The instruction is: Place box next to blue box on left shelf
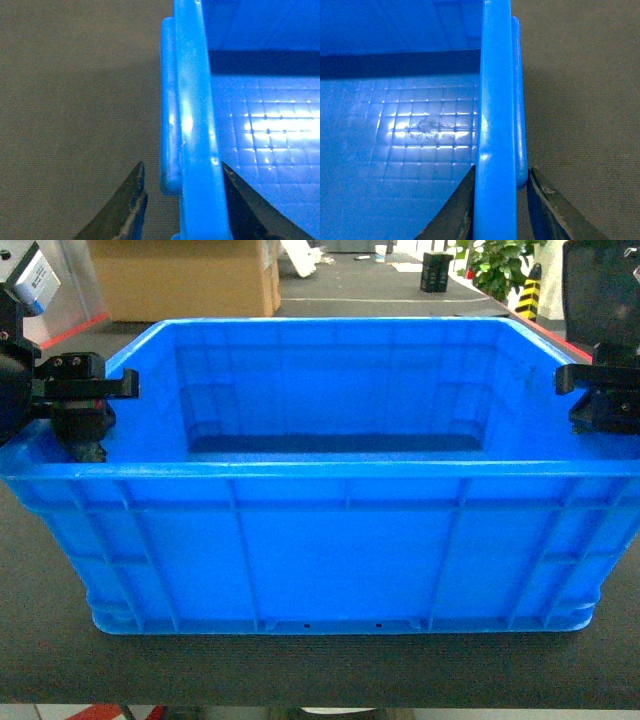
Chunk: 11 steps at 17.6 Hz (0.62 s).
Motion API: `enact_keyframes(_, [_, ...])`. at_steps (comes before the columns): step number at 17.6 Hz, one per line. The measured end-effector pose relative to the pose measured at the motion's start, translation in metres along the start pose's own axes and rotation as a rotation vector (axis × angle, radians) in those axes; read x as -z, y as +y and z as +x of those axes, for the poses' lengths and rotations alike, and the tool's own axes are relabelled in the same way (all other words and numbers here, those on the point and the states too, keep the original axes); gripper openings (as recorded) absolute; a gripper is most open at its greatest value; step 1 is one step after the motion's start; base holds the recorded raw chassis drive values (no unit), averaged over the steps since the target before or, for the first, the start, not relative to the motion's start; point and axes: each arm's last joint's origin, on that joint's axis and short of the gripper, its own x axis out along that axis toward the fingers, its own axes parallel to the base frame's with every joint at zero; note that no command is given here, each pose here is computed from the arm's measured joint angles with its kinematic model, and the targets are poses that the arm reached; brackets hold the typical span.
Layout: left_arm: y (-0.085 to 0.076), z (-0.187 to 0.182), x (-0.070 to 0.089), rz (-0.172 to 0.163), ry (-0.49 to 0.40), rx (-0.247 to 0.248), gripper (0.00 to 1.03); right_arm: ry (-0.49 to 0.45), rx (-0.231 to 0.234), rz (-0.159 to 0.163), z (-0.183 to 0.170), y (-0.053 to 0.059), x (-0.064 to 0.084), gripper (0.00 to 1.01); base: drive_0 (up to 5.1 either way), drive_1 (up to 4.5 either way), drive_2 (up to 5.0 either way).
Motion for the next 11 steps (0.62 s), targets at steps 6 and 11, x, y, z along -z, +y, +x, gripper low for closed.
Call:
enact_keyframes(6, [-0.001, 0.000, 0.001, -0.014, -0.038, -0.022, 0.17, -0.007, 0.004, 0.012, 0.000, 0.001, 0.000, 0.19, 0.0, 0.00, 0.0])
enact_keyframes(11, [-0.003, -0.016, 0.001, 0.016, -0.184, -0.046, 0.17, -0.102, -0.015, 0.021, -0.019, 0.006, 0.007, 0.19, 0.0, 0.00, 0.0])
